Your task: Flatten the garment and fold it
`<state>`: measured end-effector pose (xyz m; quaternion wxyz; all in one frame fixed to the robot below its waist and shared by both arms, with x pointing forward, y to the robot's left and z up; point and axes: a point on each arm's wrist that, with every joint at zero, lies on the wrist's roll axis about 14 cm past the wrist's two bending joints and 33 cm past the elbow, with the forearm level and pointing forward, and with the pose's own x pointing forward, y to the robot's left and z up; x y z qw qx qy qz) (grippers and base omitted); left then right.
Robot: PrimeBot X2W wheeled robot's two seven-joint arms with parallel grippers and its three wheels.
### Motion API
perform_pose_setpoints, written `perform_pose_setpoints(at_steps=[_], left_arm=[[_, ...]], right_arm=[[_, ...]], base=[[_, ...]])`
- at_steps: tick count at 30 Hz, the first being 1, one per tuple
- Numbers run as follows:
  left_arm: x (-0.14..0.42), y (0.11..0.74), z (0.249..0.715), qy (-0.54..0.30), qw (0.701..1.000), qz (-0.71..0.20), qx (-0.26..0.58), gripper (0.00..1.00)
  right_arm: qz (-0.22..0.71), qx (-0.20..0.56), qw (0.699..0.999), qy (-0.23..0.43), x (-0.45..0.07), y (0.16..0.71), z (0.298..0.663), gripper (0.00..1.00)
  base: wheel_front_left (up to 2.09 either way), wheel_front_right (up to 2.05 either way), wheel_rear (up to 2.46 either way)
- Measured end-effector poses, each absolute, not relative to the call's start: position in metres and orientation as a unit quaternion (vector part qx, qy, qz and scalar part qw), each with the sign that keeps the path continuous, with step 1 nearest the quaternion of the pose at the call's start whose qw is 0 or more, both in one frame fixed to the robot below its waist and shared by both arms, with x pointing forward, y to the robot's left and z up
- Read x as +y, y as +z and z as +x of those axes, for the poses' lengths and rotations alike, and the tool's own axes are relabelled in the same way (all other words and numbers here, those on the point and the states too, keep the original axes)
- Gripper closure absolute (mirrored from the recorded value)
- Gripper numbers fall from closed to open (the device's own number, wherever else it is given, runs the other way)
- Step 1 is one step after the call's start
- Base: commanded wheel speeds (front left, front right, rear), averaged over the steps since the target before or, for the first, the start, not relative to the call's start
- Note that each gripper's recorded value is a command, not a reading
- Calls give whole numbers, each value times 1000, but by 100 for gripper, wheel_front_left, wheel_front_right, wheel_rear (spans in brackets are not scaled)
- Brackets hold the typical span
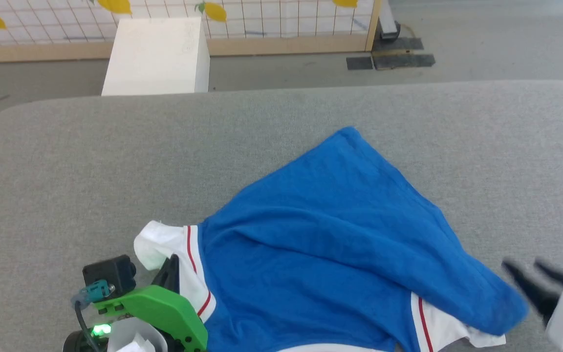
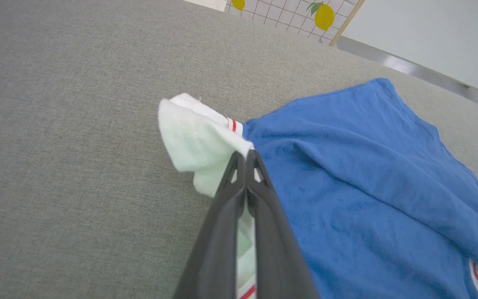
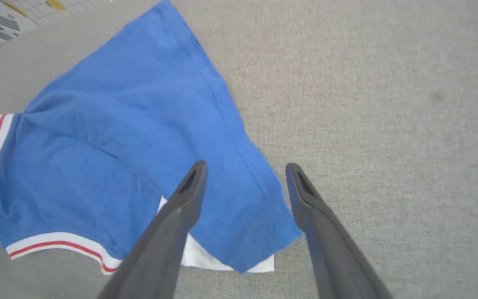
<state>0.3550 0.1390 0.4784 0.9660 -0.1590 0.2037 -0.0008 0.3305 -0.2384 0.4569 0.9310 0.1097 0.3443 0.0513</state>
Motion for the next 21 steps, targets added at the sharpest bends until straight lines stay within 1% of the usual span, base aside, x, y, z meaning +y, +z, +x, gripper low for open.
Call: perform_pose_setpoints(at_steps=[1,4,5,7,12,15,19,21], left_arm=[[139,480,354,-2,966,-158,203,100],[140,482,351,-3,967,-156,200,100],[140,483,351,-2,968,-156,199,100],[141,483,351,-2,968,-156,198,100],[141,480,353,0,966,-159,204,100],[141,476,355,3,965,-158,208,100],[141,474,361,8,965,-160,207,100],[142,471,365,14,964,-162,209,100]], right_arm=[[113,305,945,46,-241,473,339,0],[125,192,973,40,-244,519,366,0],[127,166,977,44,-241,531,373,0],[130,142,980,55,-234,542,385,0],[123,133,979,90,-210,551,429,0],[100,141,978,117,-188,554,465,0],[40,190,969,152,-161,538,502,0],[-1,228,959,169,-146,523,518,0]], base=[[0,0,0],[0,0,0],[0,0,0],[0,0,0],[0,0,0],[0,0,0],[0,0,0],[0,0,0]])
